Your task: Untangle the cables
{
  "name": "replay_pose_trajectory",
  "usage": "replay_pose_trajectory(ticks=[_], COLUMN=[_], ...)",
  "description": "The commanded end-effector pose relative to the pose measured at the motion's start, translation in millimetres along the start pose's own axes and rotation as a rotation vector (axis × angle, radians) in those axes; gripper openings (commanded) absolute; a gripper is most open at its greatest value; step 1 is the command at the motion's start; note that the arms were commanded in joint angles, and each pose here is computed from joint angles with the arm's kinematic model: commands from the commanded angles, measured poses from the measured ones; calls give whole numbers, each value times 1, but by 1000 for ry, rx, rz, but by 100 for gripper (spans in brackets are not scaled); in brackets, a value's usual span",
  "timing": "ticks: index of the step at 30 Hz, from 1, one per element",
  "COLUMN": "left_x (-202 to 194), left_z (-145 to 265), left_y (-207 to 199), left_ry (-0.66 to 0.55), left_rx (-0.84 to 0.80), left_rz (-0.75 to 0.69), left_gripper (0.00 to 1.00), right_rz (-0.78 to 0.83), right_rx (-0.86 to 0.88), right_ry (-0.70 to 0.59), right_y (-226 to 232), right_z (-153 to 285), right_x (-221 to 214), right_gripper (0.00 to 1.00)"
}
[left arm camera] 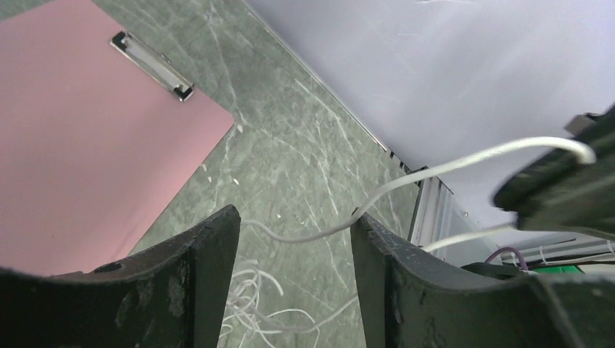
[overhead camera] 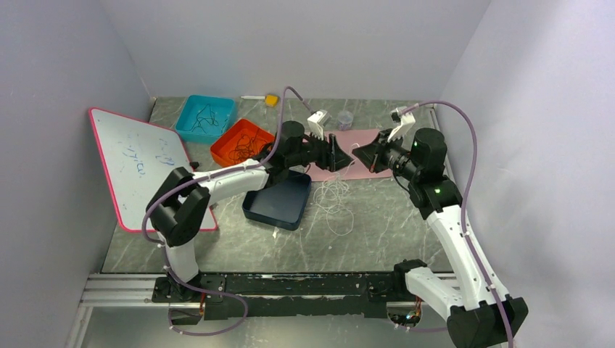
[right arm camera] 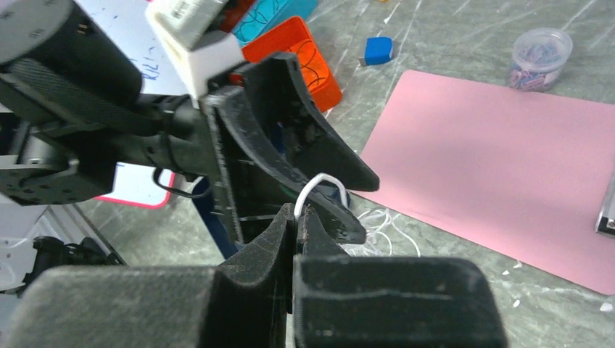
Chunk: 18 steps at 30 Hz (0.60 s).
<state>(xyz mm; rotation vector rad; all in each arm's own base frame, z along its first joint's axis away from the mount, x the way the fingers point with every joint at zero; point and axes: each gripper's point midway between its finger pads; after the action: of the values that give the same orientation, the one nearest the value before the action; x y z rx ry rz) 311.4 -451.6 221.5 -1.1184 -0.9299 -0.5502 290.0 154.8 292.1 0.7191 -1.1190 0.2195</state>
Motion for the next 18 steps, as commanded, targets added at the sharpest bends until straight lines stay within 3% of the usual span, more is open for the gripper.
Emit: replay_pose_trajectory(ticks=[1,18], left_x=[9,-89], left_z=[-11,-26], left_y=[-5,12], left_ry=[-37,147], left_rx=[-17,55], left_rz=[2,22], left_gripper=[62,55], right_rz=[25,55], right_rx=[73,117], right_ry=[-75,-278], right_y=[21,59], right_z=[9,39], right_x=[26,102], right_gripper=[0,0])
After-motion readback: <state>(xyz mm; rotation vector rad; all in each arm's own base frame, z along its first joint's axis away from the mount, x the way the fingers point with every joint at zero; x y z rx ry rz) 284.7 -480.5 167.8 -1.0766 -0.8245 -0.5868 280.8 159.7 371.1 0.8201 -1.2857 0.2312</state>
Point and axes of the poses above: each gripper's point midway between its finger pads, its own z axis back along the fingers, its own y axis along the line the jaws close on, x = y × z, and after that the axes turned 4 degrees about -z, right-handed
